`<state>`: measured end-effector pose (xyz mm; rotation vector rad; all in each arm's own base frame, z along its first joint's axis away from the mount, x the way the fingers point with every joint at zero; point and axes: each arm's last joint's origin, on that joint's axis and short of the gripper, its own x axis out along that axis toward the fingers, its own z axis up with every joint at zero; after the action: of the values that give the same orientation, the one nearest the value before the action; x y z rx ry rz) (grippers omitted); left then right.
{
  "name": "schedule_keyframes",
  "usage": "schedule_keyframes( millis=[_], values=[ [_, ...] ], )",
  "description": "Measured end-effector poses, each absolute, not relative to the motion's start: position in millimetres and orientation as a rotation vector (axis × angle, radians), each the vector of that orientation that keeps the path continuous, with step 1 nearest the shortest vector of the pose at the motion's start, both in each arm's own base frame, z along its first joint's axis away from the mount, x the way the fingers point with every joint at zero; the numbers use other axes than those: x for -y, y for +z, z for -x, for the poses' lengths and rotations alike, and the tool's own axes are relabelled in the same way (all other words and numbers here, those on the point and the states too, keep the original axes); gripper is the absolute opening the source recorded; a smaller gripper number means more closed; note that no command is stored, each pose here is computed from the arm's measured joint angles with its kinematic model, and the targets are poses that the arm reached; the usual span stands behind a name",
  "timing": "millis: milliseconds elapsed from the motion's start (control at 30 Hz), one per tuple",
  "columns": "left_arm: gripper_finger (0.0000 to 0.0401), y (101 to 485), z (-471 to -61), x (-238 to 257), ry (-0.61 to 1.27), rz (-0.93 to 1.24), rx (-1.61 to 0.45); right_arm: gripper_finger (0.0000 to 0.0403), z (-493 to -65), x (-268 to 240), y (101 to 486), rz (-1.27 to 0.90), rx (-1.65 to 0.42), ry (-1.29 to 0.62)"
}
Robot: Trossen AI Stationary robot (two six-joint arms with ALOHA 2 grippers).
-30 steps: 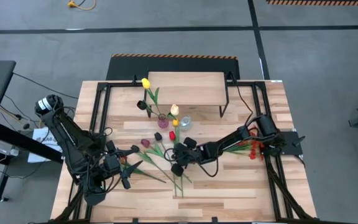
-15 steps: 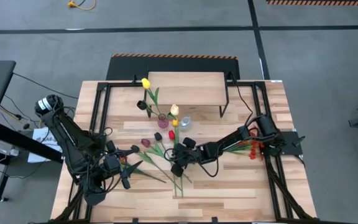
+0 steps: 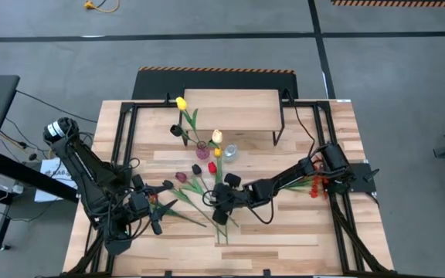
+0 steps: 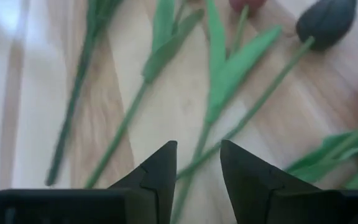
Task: Pick and place flowers into a vace then onto a shelf
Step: Put the red tulip into the violet vase
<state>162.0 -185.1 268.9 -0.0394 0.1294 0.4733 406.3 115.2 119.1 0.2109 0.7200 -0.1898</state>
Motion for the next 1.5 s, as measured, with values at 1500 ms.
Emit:
schedule_keyframes(
  millis=[1500],
  values=[
    [0.0213,269,-162,185,0.463,0.043,-0.139,0.0118,-393,-103,120,-0.204,-0.828,-0.375]
  ],
)
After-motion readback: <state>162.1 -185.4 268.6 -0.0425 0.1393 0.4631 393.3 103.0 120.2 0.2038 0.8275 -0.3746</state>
